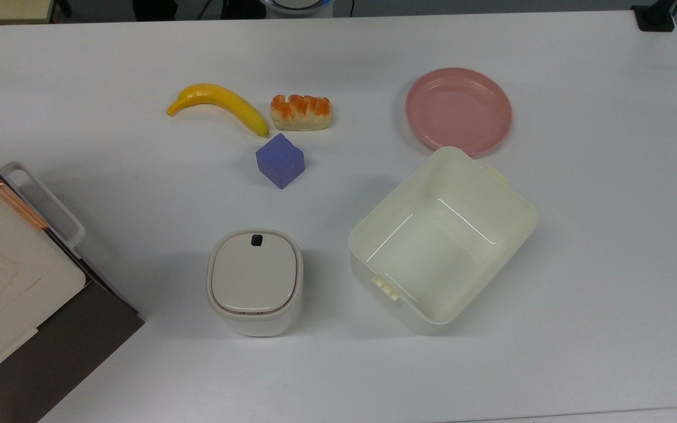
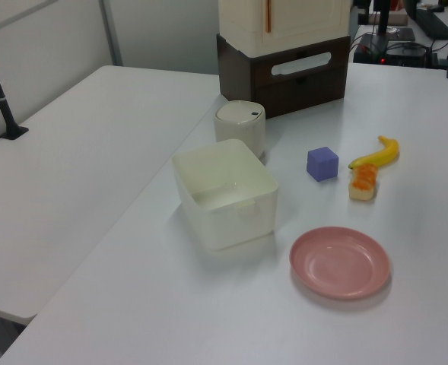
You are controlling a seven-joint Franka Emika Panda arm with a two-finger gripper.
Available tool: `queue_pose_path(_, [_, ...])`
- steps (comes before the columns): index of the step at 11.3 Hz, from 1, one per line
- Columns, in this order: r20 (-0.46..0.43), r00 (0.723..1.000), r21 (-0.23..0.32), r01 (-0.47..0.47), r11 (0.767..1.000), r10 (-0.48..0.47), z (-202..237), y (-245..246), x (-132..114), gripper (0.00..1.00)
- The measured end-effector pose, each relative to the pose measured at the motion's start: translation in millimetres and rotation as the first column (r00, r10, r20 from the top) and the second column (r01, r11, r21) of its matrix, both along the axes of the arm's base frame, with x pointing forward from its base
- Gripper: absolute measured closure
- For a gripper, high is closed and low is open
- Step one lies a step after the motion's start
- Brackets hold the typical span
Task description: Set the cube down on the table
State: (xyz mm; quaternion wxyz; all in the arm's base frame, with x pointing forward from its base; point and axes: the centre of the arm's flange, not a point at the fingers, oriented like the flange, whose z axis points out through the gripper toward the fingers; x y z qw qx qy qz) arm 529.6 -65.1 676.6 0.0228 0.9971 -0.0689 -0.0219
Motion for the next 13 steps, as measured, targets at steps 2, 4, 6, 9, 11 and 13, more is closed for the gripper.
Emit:
queue_pose_path(2, [-0.012, 0.997, 0.021, -0.081, 0.997, 0.081, -6.0, -12.1, 1.7, 0.00])
queue_pose_path(4, [-0.007, 0.990, 0.095, -0.139, 0.986, 0.140, -12.6, 10.7, 8.4, 0.00])
queue_pose_path(6, [-0.010, 0.986, 0.107, -0.164, 0.981, 0.166, -20.7, 34.4, 16.2, 0.00])
queue_pose_path(9, [0.021, 0.980, 0.099, -0.201, 0.975, 0.200, -48.8, 58.5, 33.2, 0.00])
queue_pose_path(11, [0.031, 0.980, 0.097, -0.198, 0.976, 0.195, -54.2, 56.5, 35.7, 0.00])
queue_pose_path(13, [0.053, 0.985, 0.091, -0.169, 0.981, 0.165, -52.5, 49.2, 38.1, 0.00])
